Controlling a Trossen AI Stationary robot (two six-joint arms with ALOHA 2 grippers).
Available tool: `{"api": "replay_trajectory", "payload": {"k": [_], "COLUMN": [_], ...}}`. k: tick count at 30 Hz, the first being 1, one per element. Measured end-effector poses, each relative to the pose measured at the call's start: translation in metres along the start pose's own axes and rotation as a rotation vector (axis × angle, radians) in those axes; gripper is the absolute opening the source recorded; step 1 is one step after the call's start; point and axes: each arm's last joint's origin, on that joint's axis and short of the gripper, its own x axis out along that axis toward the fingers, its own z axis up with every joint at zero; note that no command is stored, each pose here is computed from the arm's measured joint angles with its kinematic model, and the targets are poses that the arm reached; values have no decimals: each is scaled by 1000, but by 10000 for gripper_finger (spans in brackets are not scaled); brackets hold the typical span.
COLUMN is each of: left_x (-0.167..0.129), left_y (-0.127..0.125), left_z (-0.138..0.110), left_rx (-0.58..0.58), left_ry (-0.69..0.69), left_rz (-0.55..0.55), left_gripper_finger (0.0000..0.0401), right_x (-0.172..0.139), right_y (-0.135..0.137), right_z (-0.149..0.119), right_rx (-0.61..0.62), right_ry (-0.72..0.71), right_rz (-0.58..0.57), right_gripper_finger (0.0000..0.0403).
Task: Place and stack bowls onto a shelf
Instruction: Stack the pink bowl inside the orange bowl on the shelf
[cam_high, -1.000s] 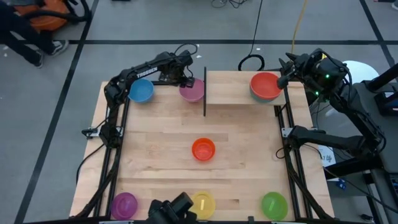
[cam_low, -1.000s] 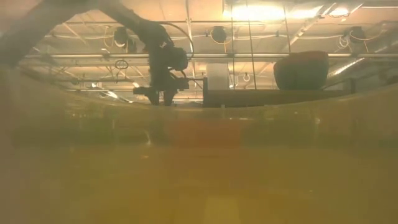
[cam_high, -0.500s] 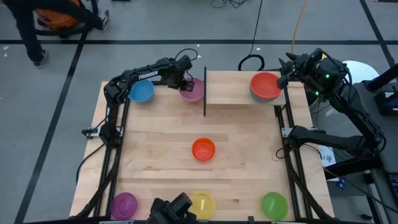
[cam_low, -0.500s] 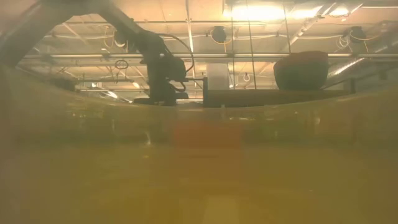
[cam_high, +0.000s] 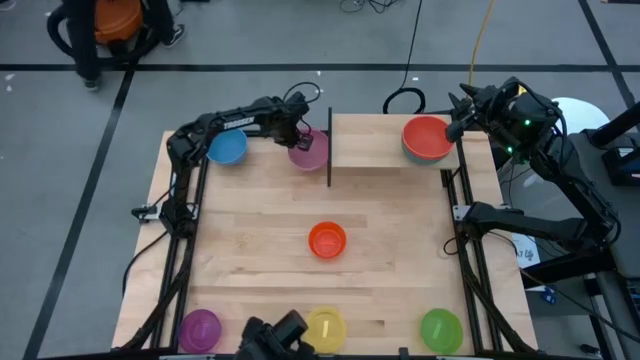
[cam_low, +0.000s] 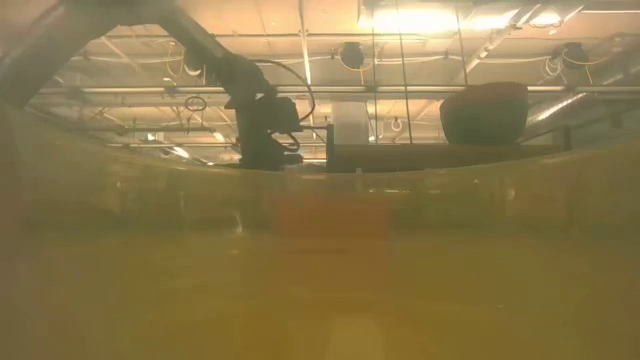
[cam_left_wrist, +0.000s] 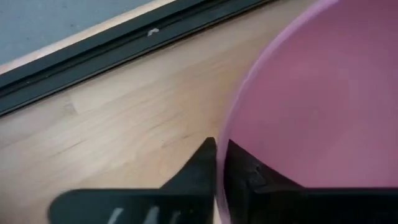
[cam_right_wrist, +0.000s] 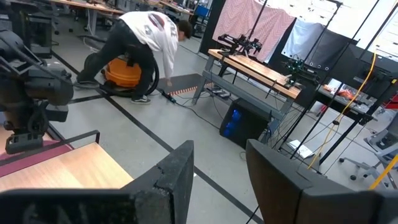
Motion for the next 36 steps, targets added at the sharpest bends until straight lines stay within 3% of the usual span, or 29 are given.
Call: {"api": "replay_trajectory", "payload": {"k": [8, 16, 20, 25, 31, 36], "left_x": [-20, -89, -137, -195, -248, -270], "left_y": [14, 42, 51, 56, 54, 41], "left_z": [1, -5, -14, -35, -61, -73], "left_rx": [6, -30, -55, -73, -66, -33], "left_ry": [-11, -102, -225, -434, -635, -747], "left_rz": [24, 77, 55, 115, 17, -89], "left_gripper_finger": [6, 4, 4, 4, 4, 4], "right_x": [0, 0, 0, -3, -7, -11], "right_y": [0, 0, 0, -1, -3, -4], "right_z": [0, 0, 0, 0, 0, 0], "right_rx": [0, -2, -8, -30, -26, -22], "right_ry": [0, 0, 1, -5, -19, -28], "right_rz": [0, 0, 0, -2, -7, -10], "right_gripper_finger": [141, 141, 141, 141, 141, 141]}}
